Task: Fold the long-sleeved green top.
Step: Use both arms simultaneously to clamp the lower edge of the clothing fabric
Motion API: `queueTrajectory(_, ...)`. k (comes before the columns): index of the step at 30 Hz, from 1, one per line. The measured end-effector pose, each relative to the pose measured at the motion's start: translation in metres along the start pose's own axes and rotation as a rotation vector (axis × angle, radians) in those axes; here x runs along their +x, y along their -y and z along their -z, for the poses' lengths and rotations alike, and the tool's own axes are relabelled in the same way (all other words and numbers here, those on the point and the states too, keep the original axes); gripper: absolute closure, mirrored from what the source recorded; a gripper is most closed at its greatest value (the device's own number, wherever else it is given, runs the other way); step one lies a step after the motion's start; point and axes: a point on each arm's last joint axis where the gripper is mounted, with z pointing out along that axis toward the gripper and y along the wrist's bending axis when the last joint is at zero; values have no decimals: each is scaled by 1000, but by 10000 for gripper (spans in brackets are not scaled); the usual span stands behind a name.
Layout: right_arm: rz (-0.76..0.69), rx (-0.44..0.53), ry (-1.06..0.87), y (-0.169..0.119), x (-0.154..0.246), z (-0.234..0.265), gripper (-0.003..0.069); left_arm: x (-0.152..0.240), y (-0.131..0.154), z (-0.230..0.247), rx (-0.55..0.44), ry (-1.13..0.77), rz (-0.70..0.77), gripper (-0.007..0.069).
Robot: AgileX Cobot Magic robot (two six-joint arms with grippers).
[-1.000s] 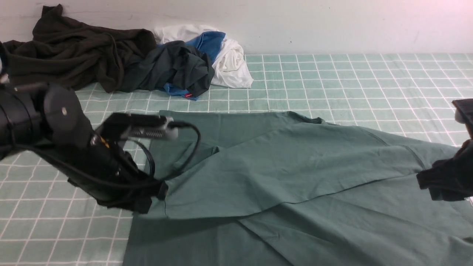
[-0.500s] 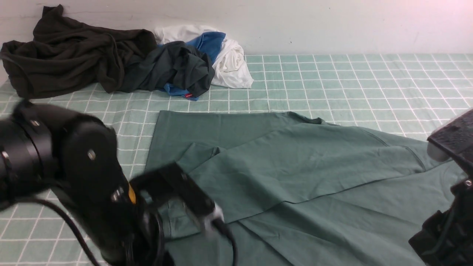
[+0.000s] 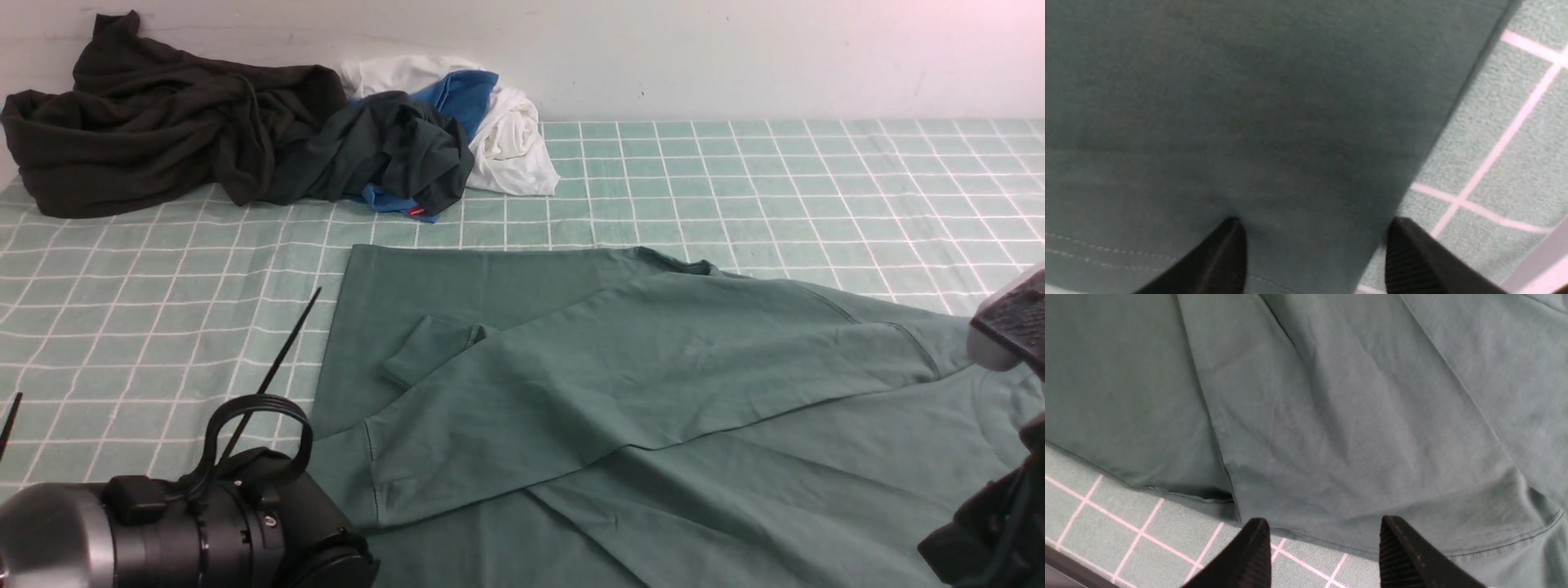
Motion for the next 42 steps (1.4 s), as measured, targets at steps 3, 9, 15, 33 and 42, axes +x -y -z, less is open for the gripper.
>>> queueTrajectory(3, 0, 0, -1, 0, 0, 0, 312, -2, -2, 2, -16, 3, 26, 326)
queueTrajectory(9, 0, 1, -1, 0, 0, 0, 312, -2, -2, 7, -22, 27, 58, 566)
queueTrajectory(15, 78, 11, 0, 1, 0, 0, 312, -2, -3, 12, -45, 41, 59, 620)
queueTrajectory(33, 677, -167, -211, -16, 38, -114, 193, 39, -23, 54, -91, 128, 247, 624)
queueTrajectory(42, 788, -141, -287, -14, 45, -155, 253, 38, -23, 54, -98, 142, 241, 625)
